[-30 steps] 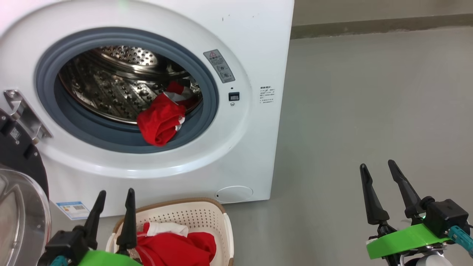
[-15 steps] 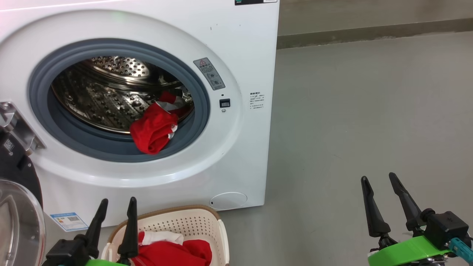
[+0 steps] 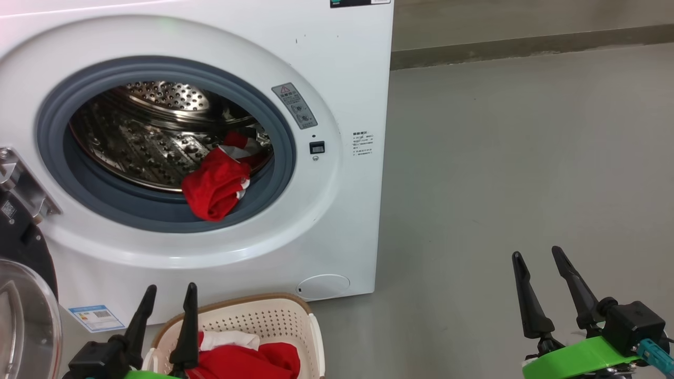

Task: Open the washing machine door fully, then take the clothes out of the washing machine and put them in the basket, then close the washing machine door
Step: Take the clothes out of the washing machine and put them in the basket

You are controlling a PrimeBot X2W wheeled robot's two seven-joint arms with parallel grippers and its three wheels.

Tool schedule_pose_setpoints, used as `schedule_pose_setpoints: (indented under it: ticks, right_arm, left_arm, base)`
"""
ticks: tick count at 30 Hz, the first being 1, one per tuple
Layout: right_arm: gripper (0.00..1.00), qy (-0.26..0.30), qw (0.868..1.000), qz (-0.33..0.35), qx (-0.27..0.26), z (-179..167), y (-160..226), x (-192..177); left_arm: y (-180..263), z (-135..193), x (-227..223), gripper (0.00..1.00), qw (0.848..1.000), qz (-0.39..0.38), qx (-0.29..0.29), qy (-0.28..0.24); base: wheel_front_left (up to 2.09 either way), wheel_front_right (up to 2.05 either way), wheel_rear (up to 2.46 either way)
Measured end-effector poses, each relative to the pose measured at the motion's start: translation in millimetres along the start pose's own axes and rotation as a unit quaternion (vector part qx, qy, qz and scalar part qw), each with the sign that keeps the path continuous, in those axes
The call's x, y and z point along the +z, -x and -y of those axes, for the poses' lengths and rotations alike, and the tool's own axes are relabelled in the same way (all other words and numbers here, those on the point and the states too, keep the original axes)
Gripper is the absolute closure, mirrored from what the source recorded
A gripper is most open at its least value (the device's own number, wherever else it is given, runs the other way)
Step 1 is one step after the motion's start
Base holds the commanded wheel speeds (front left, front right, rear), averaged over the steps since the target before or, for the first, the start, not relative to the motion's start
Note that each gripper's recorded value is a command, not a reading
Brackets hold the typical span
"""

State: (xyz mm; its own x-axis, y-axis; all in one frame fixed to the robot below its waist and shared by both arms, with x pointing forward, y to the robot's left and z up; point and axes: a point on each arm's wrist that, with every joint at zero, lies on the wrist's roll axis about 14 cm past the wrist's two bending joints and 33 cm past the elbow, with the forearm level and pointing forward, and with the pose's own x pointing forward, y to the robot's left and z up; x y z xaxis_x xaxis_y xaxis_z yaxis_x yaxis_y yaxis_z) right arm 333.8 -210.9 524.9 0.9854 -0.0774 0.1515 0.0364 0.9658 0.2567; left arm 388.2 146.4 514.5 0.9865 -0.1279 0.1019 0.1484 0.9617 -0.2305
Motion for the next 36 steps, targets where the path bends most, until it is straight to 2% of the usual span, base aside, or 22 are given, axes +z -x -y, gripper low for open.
schedule_pose_setpoints:
  ticks: [8, 18, 26, 36]
  right_arm:
    - [0.00, 0.002, 1.000, -0.001, 0.002, -1.3, 0.5, -0.7]
    - [0.00, 0.000, 1.000, -0.019, 0.019, -13.1, -4.1, -12.7]
    - [0.00, -0.001, 0.999, -0.037, 0.028, -18.8, -13.0, -25.0]
    - [0.00, 0.000, 0.998, -0.037, 0.042, -26.8, -57.5, -35.2]
  left_arm:
    - [-0.3, 0.2, -2.4, 0.00, 1.000, -0.004, 0.000, 0.001]
    - [-4.1, -10.5, -26.4, 0.00, 0.999, -0.042, 0.016, 0.001]
    - [-39.3, -11.2, -15.3, 0.00, 1.000, -0.025, 0.011, 0.000]
    - [-112.6, -4.8, -4.0, 0.00, 1.000, -0.003, -0.017, -0.013]
  base:
    - [0.00, 0.00, 0.00]
    - [0.00, 0.00, 0.00]
    - [0.00, 0.00, 0.00]
    - [0.00, 0.00, 0.00]
